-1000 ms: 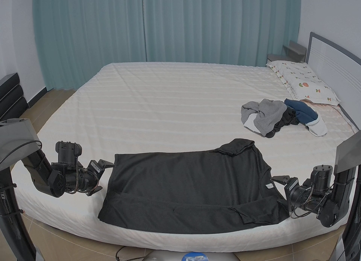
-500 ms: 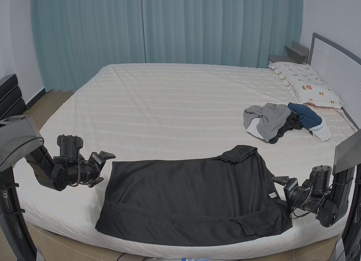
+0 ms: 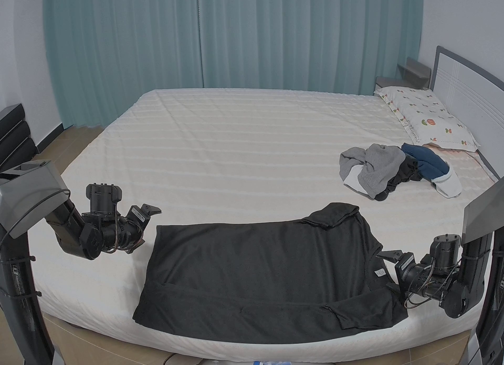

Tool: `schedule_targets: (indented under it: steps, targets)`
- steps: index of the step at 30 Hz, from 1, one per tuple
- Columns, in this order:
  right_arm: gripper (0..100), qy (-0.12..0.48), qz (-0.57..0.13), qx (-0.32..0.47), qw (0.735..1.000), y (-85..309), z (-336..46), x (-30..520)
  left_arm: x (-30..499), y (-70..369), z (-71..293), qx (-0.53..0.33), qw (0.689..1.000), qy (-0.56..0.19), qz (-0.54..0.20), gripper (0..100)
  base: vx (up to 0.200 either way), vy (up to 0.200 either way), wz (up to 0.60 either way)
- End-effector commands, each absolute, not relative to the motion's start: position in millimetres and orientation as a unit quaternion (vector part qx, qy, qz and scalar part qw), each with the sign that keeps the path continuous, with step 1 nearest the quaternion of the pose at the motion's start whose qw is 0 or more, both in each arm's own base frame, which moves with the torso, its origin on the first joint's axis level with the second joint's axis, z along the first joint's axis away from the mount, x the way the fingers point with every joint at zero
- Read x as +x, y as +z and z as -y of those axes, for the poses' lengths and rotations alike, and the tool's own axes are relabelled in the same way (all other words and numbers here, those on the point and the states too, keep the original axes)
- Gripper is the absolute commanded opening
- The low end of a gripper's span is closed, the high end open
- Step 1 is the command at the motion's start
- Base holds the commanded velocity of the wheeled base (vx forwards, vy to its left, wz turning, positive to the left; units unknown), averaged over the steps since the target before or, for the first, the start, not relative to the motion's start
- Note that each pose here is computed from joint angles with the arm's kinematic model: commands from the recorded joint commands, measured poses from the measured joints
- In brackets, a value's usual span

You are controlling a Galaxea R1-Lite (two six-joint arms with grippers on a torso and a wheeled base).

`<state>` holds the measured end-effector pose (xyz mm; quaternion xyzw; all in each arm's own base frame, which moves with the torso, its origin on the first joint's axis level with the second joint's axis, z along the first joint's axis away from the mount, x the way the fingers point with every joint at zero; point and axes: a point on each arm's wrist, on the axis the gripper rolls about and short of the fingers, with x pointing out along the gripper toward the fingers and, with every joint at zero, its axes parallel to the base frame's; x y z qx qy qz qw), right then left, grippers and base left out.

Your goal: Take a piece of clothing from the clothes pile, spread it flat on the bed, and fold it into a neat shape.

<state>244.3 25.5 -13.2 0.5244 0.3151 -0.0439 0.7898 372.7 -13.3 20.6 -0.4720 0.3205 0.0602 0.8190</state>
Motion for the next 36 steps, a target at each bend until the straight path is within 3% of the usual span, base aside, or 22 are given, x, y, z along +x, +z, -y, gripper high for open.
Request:
schedule_targets:
  steps: [1, 17, 36]
  targets:
    - [100, -0.041, -0.315, 0.524, 0.79, -13.9, -26.5, 244.6, 385.1, 20.9, 13.6, -0.472, 0.824, 0.052, -0.31, 100, 0.0, 0.0, 0.0]
    - [100, -0.041, -0.323, 0.513, 0.794, -18.3, -28.0, 244.3, 429.1, -8.0, 14.9, -0.379, 0.866, 0.049, -0.321, 100, 0.0, 0.0, 0.0]
    - [100, -0.038, -0.328, 0.506, 0.797, -19.1, -29.7, 242.8, 430.7, -23.8, 30.1, -0.359, 0.874, 0.031, -0.327, 100, 0.0, 0.0, 0.0]
